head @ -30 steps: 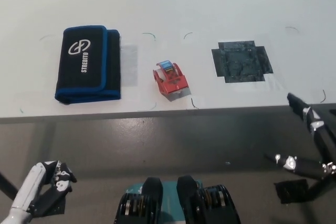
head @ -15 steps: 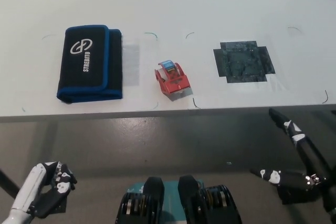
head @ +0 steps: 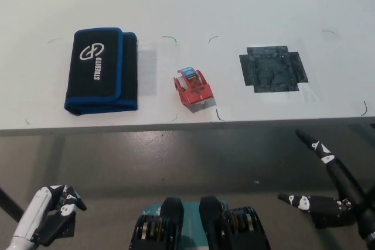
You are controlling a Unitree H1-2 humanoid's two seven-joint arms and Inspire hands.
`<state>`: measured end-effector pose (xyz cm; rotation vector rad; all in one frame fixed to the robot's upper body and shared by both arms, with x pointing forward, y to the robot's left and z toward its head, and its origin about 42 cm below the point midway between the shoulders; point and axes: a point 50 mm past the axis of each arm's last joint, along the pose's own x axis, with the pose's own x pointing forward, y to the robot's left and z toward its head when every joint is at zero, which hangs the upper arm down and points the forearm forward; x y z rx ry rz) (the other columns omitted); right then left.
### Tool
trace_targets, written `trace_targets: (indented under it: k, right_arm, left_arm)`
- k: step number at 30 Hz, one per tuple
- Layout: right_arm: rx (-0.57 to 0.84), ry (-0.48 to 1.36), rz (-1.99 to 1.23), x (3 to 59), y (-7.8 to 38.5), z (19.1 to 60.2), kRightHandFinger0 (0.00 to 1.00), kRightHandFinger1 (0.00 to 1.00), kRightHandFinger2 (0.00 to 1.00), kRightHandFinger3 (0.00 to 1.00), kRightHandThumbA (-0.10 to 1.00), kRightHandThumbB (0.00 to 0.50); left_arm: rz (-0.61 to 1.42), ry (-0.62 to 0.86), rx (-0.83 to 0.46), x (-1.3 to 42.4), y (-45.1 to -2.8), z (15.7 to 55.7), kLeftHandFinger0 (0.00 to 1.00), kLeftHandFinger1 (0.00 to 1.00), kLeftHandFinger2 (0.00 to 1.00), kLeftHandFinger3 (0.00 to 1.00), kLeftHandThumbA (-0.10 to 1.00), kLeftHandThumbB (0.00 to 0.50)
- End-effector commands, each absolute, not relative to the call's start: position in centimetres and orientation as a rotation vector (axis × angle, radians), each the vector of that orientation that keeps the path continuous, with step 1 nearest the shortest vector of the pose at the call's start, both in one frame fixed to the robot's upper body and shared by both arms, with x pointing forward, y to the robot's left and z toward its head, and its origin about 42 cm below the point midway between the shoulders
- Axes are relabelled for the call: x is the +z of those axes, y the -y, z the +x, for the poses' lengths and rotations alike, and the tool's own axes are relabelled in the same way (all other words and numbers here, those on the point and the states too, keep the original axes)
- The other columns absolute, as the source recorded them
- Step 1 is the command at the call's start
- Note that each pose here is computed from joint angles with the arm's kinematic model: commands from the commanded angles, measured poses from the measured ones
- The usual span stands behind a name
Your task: Use the right hand to move the tape on the right hand side to the notebook on the left hand side
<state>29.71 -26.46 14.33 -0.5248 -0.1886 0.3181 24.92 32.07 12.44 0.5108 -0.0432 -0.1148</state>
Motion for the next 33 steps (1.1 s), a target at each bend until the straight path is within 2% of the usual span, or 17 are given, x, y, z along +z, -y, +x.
trace_targets:
  k: [1,3,6,9,16,25,29,33]
  right_arm:
    - [0.312,0.207,-0.567,14.86,27.01,29.92,1.00,1.00,1.00,1.00,1.00,0.076]
    - [0.309,0.196,-0.562,14.57,27.24,29.66,1.00,1.00,1.00,1.00,1.00,0.080]
    - [0.308,0.187,-0.567,14.52,27.33,29.54,1.00,1.00,1.00,1.00,1.00,0.084]
    - [0.315,0.181,-0.574,14.32,27.55,29.36,1.00,1.00,1.00,1.00,1.00,0.081]
    - [0.319,0.181,-0.575,14.45,27.59,29.77,1.00,1.00,1.00,1.00,1.00,0.110]
    - [0.319,0.179,-0.581,14.53,27.72,29.80,1.00,1.00,1.00,1.00,1.00,0.092]
    - [0.320,0.175,-0.578,14.51,27.72,29.80,1.00,1.00,1.00,1.00,1.00,0.098]
    - [0.312,0.186,-0.598,14.68,27.95,29.87,1.00,1.00,1.00,1.00,1.00,0.109]
  left_arm:
    - [0.537,0.092,-0.118,13.19,-32.08,25.21,0.26,0.27,0.38,0.59,0.64,0.003]
    - [0.534,0.087,-0.119,12.97,-32.00,24.99,0.27,0.27,0.38,0.59,0.59,0.000]
    - [0.536,0.078,-0.120,12.94,-31.93,24.90,0.27,0.28,0.39,0.60,0.56,0.000]
    - [0.529,0.068,-0.124,12.60,-31.72,24.47,0.27,0.28,0.40,0.59,0.59,0.000]
    - [0.520,0.077,-0.124,12.60,-31.69,24.61,0.25,0.26,0.36,0.55,0.57,0.000]
    - [0.516,0.073,-0.138,12.43,-31.60,24.66,0.23,0.23,0.32,0.50,0.59,0.000]
    - [0.512,0.069,-0.146,12.44,-31.57,24.70,0.22,0.22,0.30,0.48,0.57,0.000]
    - [0.511,0.075,-0.151,12.46,-31.43,24.85,0.21,0.21,0.29,0.46,0.59,0.000]
